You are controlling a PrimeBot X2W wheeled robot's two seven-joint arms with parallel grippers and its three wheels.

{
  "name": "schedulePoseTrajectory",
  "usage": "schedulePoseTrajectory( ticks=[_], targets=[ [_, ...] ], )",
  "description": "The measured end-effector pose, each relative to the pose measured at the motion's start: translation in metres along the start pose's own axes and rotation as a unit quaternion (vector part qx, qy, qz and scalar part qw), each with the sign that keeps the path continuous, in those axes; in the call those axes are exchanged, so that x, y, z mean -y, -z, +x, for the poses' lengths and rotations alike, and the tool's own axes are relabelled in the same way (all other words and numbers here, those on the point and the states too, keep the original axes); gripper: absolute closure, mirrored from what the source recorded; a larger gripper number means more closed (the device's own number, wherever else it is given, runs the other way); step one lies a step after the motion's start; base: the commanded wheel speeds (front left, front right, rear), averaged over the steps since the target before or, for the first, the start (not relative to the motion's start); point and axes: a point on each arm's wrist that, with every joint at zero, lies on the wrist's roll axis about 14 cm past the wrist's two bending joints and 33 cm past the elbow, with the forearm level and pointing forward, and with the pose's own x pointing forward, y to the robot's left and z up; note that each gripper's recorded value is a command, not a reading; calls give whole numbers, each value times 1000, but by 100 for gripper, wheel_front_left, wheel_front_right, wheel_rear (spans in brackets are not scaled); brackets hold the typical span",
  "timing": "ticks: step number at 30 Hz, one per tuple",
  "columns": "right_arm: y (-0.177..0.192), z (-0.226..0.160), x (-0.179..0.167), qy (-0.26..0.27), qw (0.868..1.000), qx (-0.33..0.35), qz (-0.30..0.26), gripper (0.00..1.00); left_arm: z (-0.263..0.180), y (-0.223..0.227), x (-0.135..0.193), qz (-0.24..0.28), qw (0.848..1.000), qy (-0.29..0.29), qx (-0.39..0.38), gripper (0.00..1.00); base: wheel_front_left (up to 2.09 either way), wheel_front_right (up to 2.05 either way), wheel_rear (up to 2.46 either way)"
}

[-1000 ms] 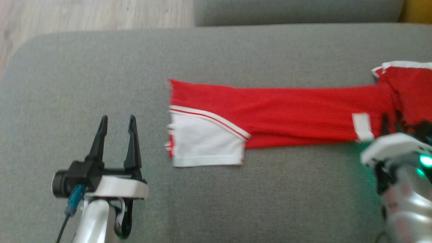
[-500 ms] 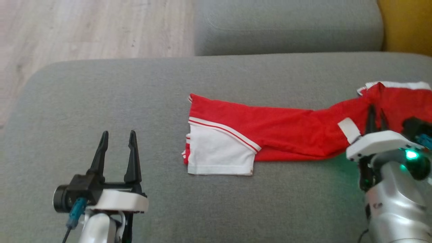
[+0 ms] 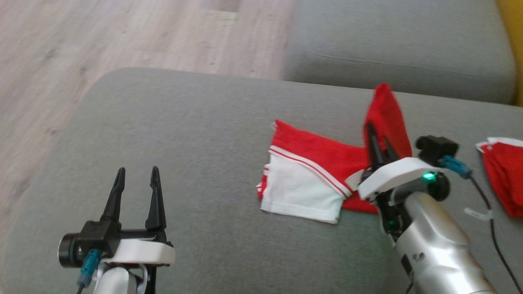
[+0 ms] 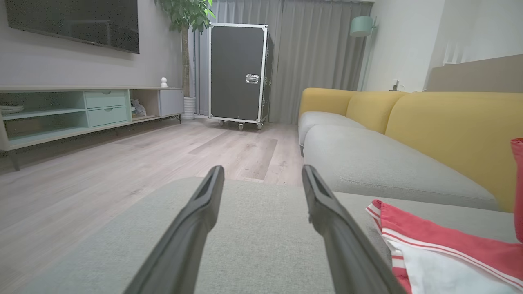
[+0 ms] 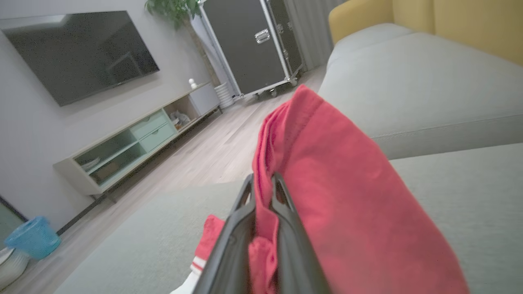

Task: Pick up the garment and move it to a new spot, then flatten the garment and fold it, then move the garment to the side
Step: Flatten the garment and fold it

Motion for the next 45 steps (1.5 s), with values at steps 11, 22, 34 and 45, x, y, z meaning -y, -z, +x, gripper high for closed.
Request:
schedulePoseTrajectory(
  ticks=[11,22,34,45],
  targets=[
    [64,27,-66,-104,990,-96,-23,100,-16,3,-32,15,999,-48,-11,0,0,0,0],
    [121,31,-88,-141,974,-174,-10,0,-24,10,-55,14,996,-89,-30,0,0,0,0],
    [76,31,-80,-135,985,-107,-17,0,-7,4,-31,4,999,-49,-13,0,0,0,0],
    [-35,-14,53,35,987,59,-146,0,25,-9,20,-8,999,27,15,0,0,0,0]
  ],
)
